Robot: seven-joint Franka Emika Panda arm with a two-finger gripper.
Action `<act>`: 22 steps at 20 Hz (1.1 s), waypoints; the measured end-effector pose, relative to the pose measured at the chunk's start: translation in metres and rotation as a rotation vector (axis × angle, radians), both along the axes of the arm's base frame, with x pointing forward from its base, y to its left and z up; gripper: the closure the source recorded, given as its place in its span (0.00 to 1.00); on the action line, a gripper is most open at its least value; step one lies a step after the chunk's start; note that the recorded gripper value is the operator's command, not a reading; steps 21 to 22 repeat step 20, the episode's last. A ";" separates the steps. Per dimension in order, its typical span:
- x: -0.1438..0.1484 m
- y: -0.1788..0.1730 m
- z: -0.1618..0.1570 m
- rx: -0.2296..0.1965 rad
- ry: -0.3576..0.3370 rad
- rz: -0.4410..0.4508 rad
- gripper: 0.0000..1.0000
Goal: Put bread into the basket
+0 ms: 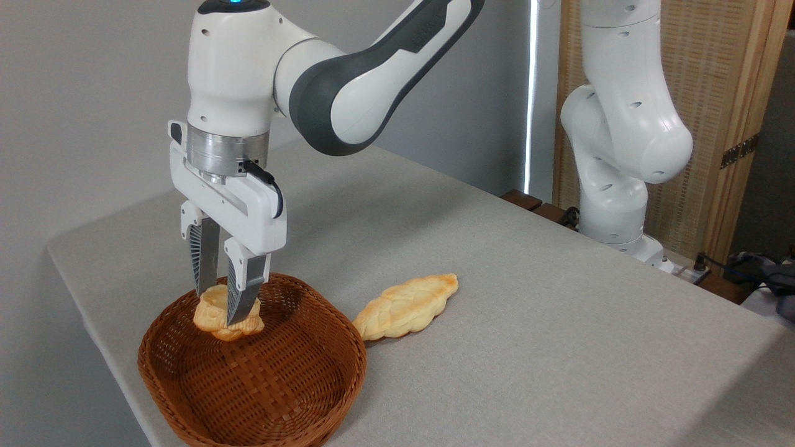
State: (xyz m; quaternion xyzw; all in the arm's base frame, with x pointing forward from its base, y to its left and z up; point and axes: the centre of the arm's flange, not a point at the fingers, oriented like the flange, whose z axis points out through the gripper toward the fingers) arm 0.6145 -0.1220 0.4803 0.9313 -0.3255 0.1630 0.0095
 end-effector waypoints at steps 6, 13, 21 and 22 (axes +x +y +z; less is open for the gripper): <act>0.000 0.000 0.001 0.000 -0.002 0.000 0.00; -0.005 0.003 0.005 0.007 0.037 -0.003 0.00; -0.056 0.040 0.067 0.096 0.186 -0.015 0.00; -0.056 0.040 0.067 0.096 0.186 -0.015 0.00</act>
